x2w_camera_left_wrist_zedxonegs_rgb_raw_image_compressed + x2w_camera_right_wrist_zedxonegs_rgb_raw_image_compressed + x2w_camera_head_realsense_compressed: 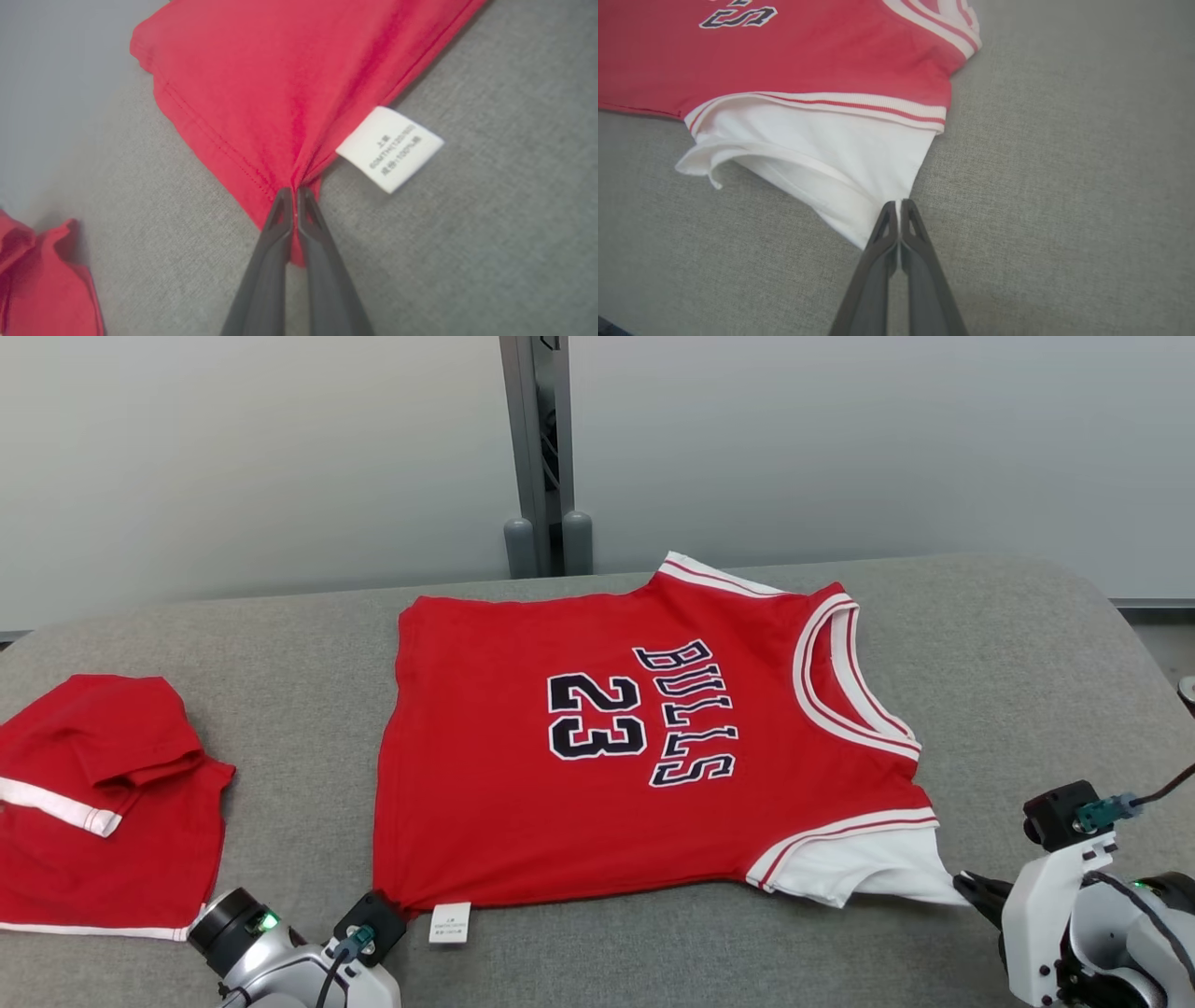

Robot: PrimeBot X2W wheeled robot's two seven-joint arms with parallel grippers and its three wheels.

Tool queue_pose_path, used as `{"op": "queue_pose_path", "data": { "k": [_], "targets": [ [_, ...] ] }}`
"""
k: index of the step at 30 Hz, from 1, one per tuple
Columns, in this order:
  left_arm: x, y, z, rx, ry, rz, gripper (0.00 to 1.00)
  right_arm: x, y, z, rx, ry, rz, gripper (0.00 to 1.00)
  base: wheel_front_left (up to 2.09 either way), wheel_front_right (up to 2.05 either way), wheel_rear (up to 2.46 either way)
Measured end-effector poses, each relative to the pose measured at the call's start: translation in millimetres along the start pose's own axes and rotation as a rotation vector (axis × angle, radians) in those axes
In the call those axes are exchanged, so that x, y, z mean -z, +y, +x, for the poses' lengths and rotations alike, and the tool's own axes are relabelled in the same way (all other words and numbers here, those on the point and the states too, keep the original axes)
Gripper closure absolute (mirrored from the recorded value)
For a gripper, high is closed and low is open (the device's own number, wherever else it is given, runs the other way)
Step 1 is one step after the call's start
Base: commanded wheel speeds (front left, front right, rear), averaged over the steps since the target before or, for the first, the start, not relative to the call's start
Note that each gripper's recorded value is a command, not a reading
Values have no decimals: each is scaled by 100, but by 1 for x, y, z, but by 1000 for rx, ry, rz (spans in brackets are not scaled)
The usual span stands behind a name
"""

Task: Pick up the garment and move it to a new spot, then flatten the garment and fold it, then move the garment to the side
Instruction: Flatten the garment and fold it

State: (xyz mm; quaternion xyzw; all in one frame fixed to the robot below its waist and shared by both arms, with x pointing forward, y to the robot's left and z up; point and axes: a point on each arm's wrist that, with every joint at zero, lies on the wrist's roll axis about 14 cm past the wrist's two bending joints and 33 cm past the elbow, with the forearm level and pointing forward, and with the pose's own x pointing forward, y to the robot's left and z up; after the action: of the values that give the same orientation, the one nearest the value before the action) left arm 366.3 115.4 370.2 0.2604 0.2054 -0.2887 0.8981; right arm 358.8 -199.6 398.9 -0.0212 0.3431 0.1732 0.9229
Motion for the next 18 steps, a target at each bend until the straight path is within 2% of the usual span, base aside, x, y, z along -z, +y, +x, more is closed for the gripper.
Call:
{"op": "queue_pose_path", "data": {
  "k": [13,18],
  "targets": [
    [17,-8,-10,25,66,9,100,25,9,-31,-114,269,160,100,0,0,0],
    [26,-32,-12,88,123,8,100,27,10,-39,-134,317,162,100,0,0,0]
  ]
}}
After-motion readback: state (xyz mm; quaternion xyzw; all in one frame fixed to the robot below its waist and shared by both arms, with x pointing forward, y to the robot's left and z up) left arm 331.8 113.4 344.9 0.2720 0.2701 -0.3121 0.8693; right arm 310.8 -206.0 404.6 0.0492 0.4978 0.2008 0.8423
